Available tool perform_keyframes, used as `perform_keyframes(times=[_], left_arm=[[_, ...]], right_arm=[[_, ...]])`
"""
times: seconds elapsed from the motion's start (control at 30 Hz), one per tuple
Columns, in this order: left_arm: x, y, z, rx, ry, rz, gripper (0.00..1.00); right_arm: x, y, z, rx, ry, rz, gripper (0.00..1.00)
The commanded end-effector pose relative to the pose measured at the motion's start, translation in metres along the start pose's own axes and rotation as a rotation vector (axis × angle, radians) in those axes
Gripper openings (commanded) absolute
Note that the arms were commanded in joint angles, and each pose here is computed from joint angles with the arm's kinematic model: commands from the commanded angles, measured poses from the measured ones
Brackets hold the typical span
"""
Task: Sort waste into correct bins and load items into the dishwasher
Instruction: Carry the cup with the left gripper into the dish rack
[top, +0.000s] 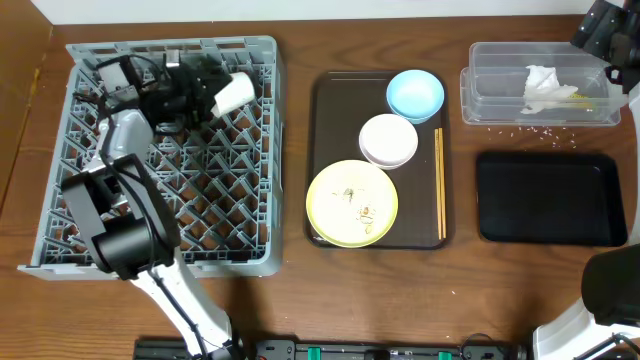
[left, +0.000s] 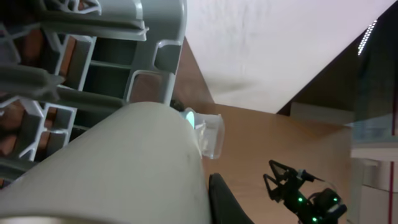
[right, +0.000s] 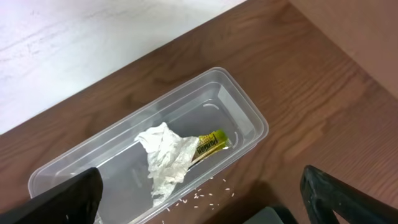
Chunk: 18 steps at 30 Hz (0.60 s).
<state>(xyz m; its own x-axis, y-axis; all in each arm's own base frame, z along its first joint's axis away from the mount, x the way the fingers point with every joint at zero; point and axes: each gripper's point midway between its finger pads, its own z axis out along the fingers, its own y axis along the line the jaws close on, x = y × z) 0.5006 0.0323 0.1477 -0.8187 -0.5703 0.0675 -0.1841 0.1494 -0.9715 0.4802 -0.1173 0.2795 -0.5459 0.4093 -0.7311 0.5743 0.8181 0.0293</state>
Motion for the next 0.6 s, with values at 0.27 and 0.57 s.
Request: perform_keyframes(times=[0.27, 0.57], left_arm=[[-0.029, 0.023, -0.043, -0.012, -0.107, -0.02, 0.08], [-0.032, 0.046, -0.046, -0.116, -0.159, -0.036, 0.08]], right_arm=[[-0.001, -0.003, 0.0, 0.009, -0.004, 0.021, 0.99], [-0.001, -0.003, 0.0, 0.009, -0.004, 0.021, 0.99]])
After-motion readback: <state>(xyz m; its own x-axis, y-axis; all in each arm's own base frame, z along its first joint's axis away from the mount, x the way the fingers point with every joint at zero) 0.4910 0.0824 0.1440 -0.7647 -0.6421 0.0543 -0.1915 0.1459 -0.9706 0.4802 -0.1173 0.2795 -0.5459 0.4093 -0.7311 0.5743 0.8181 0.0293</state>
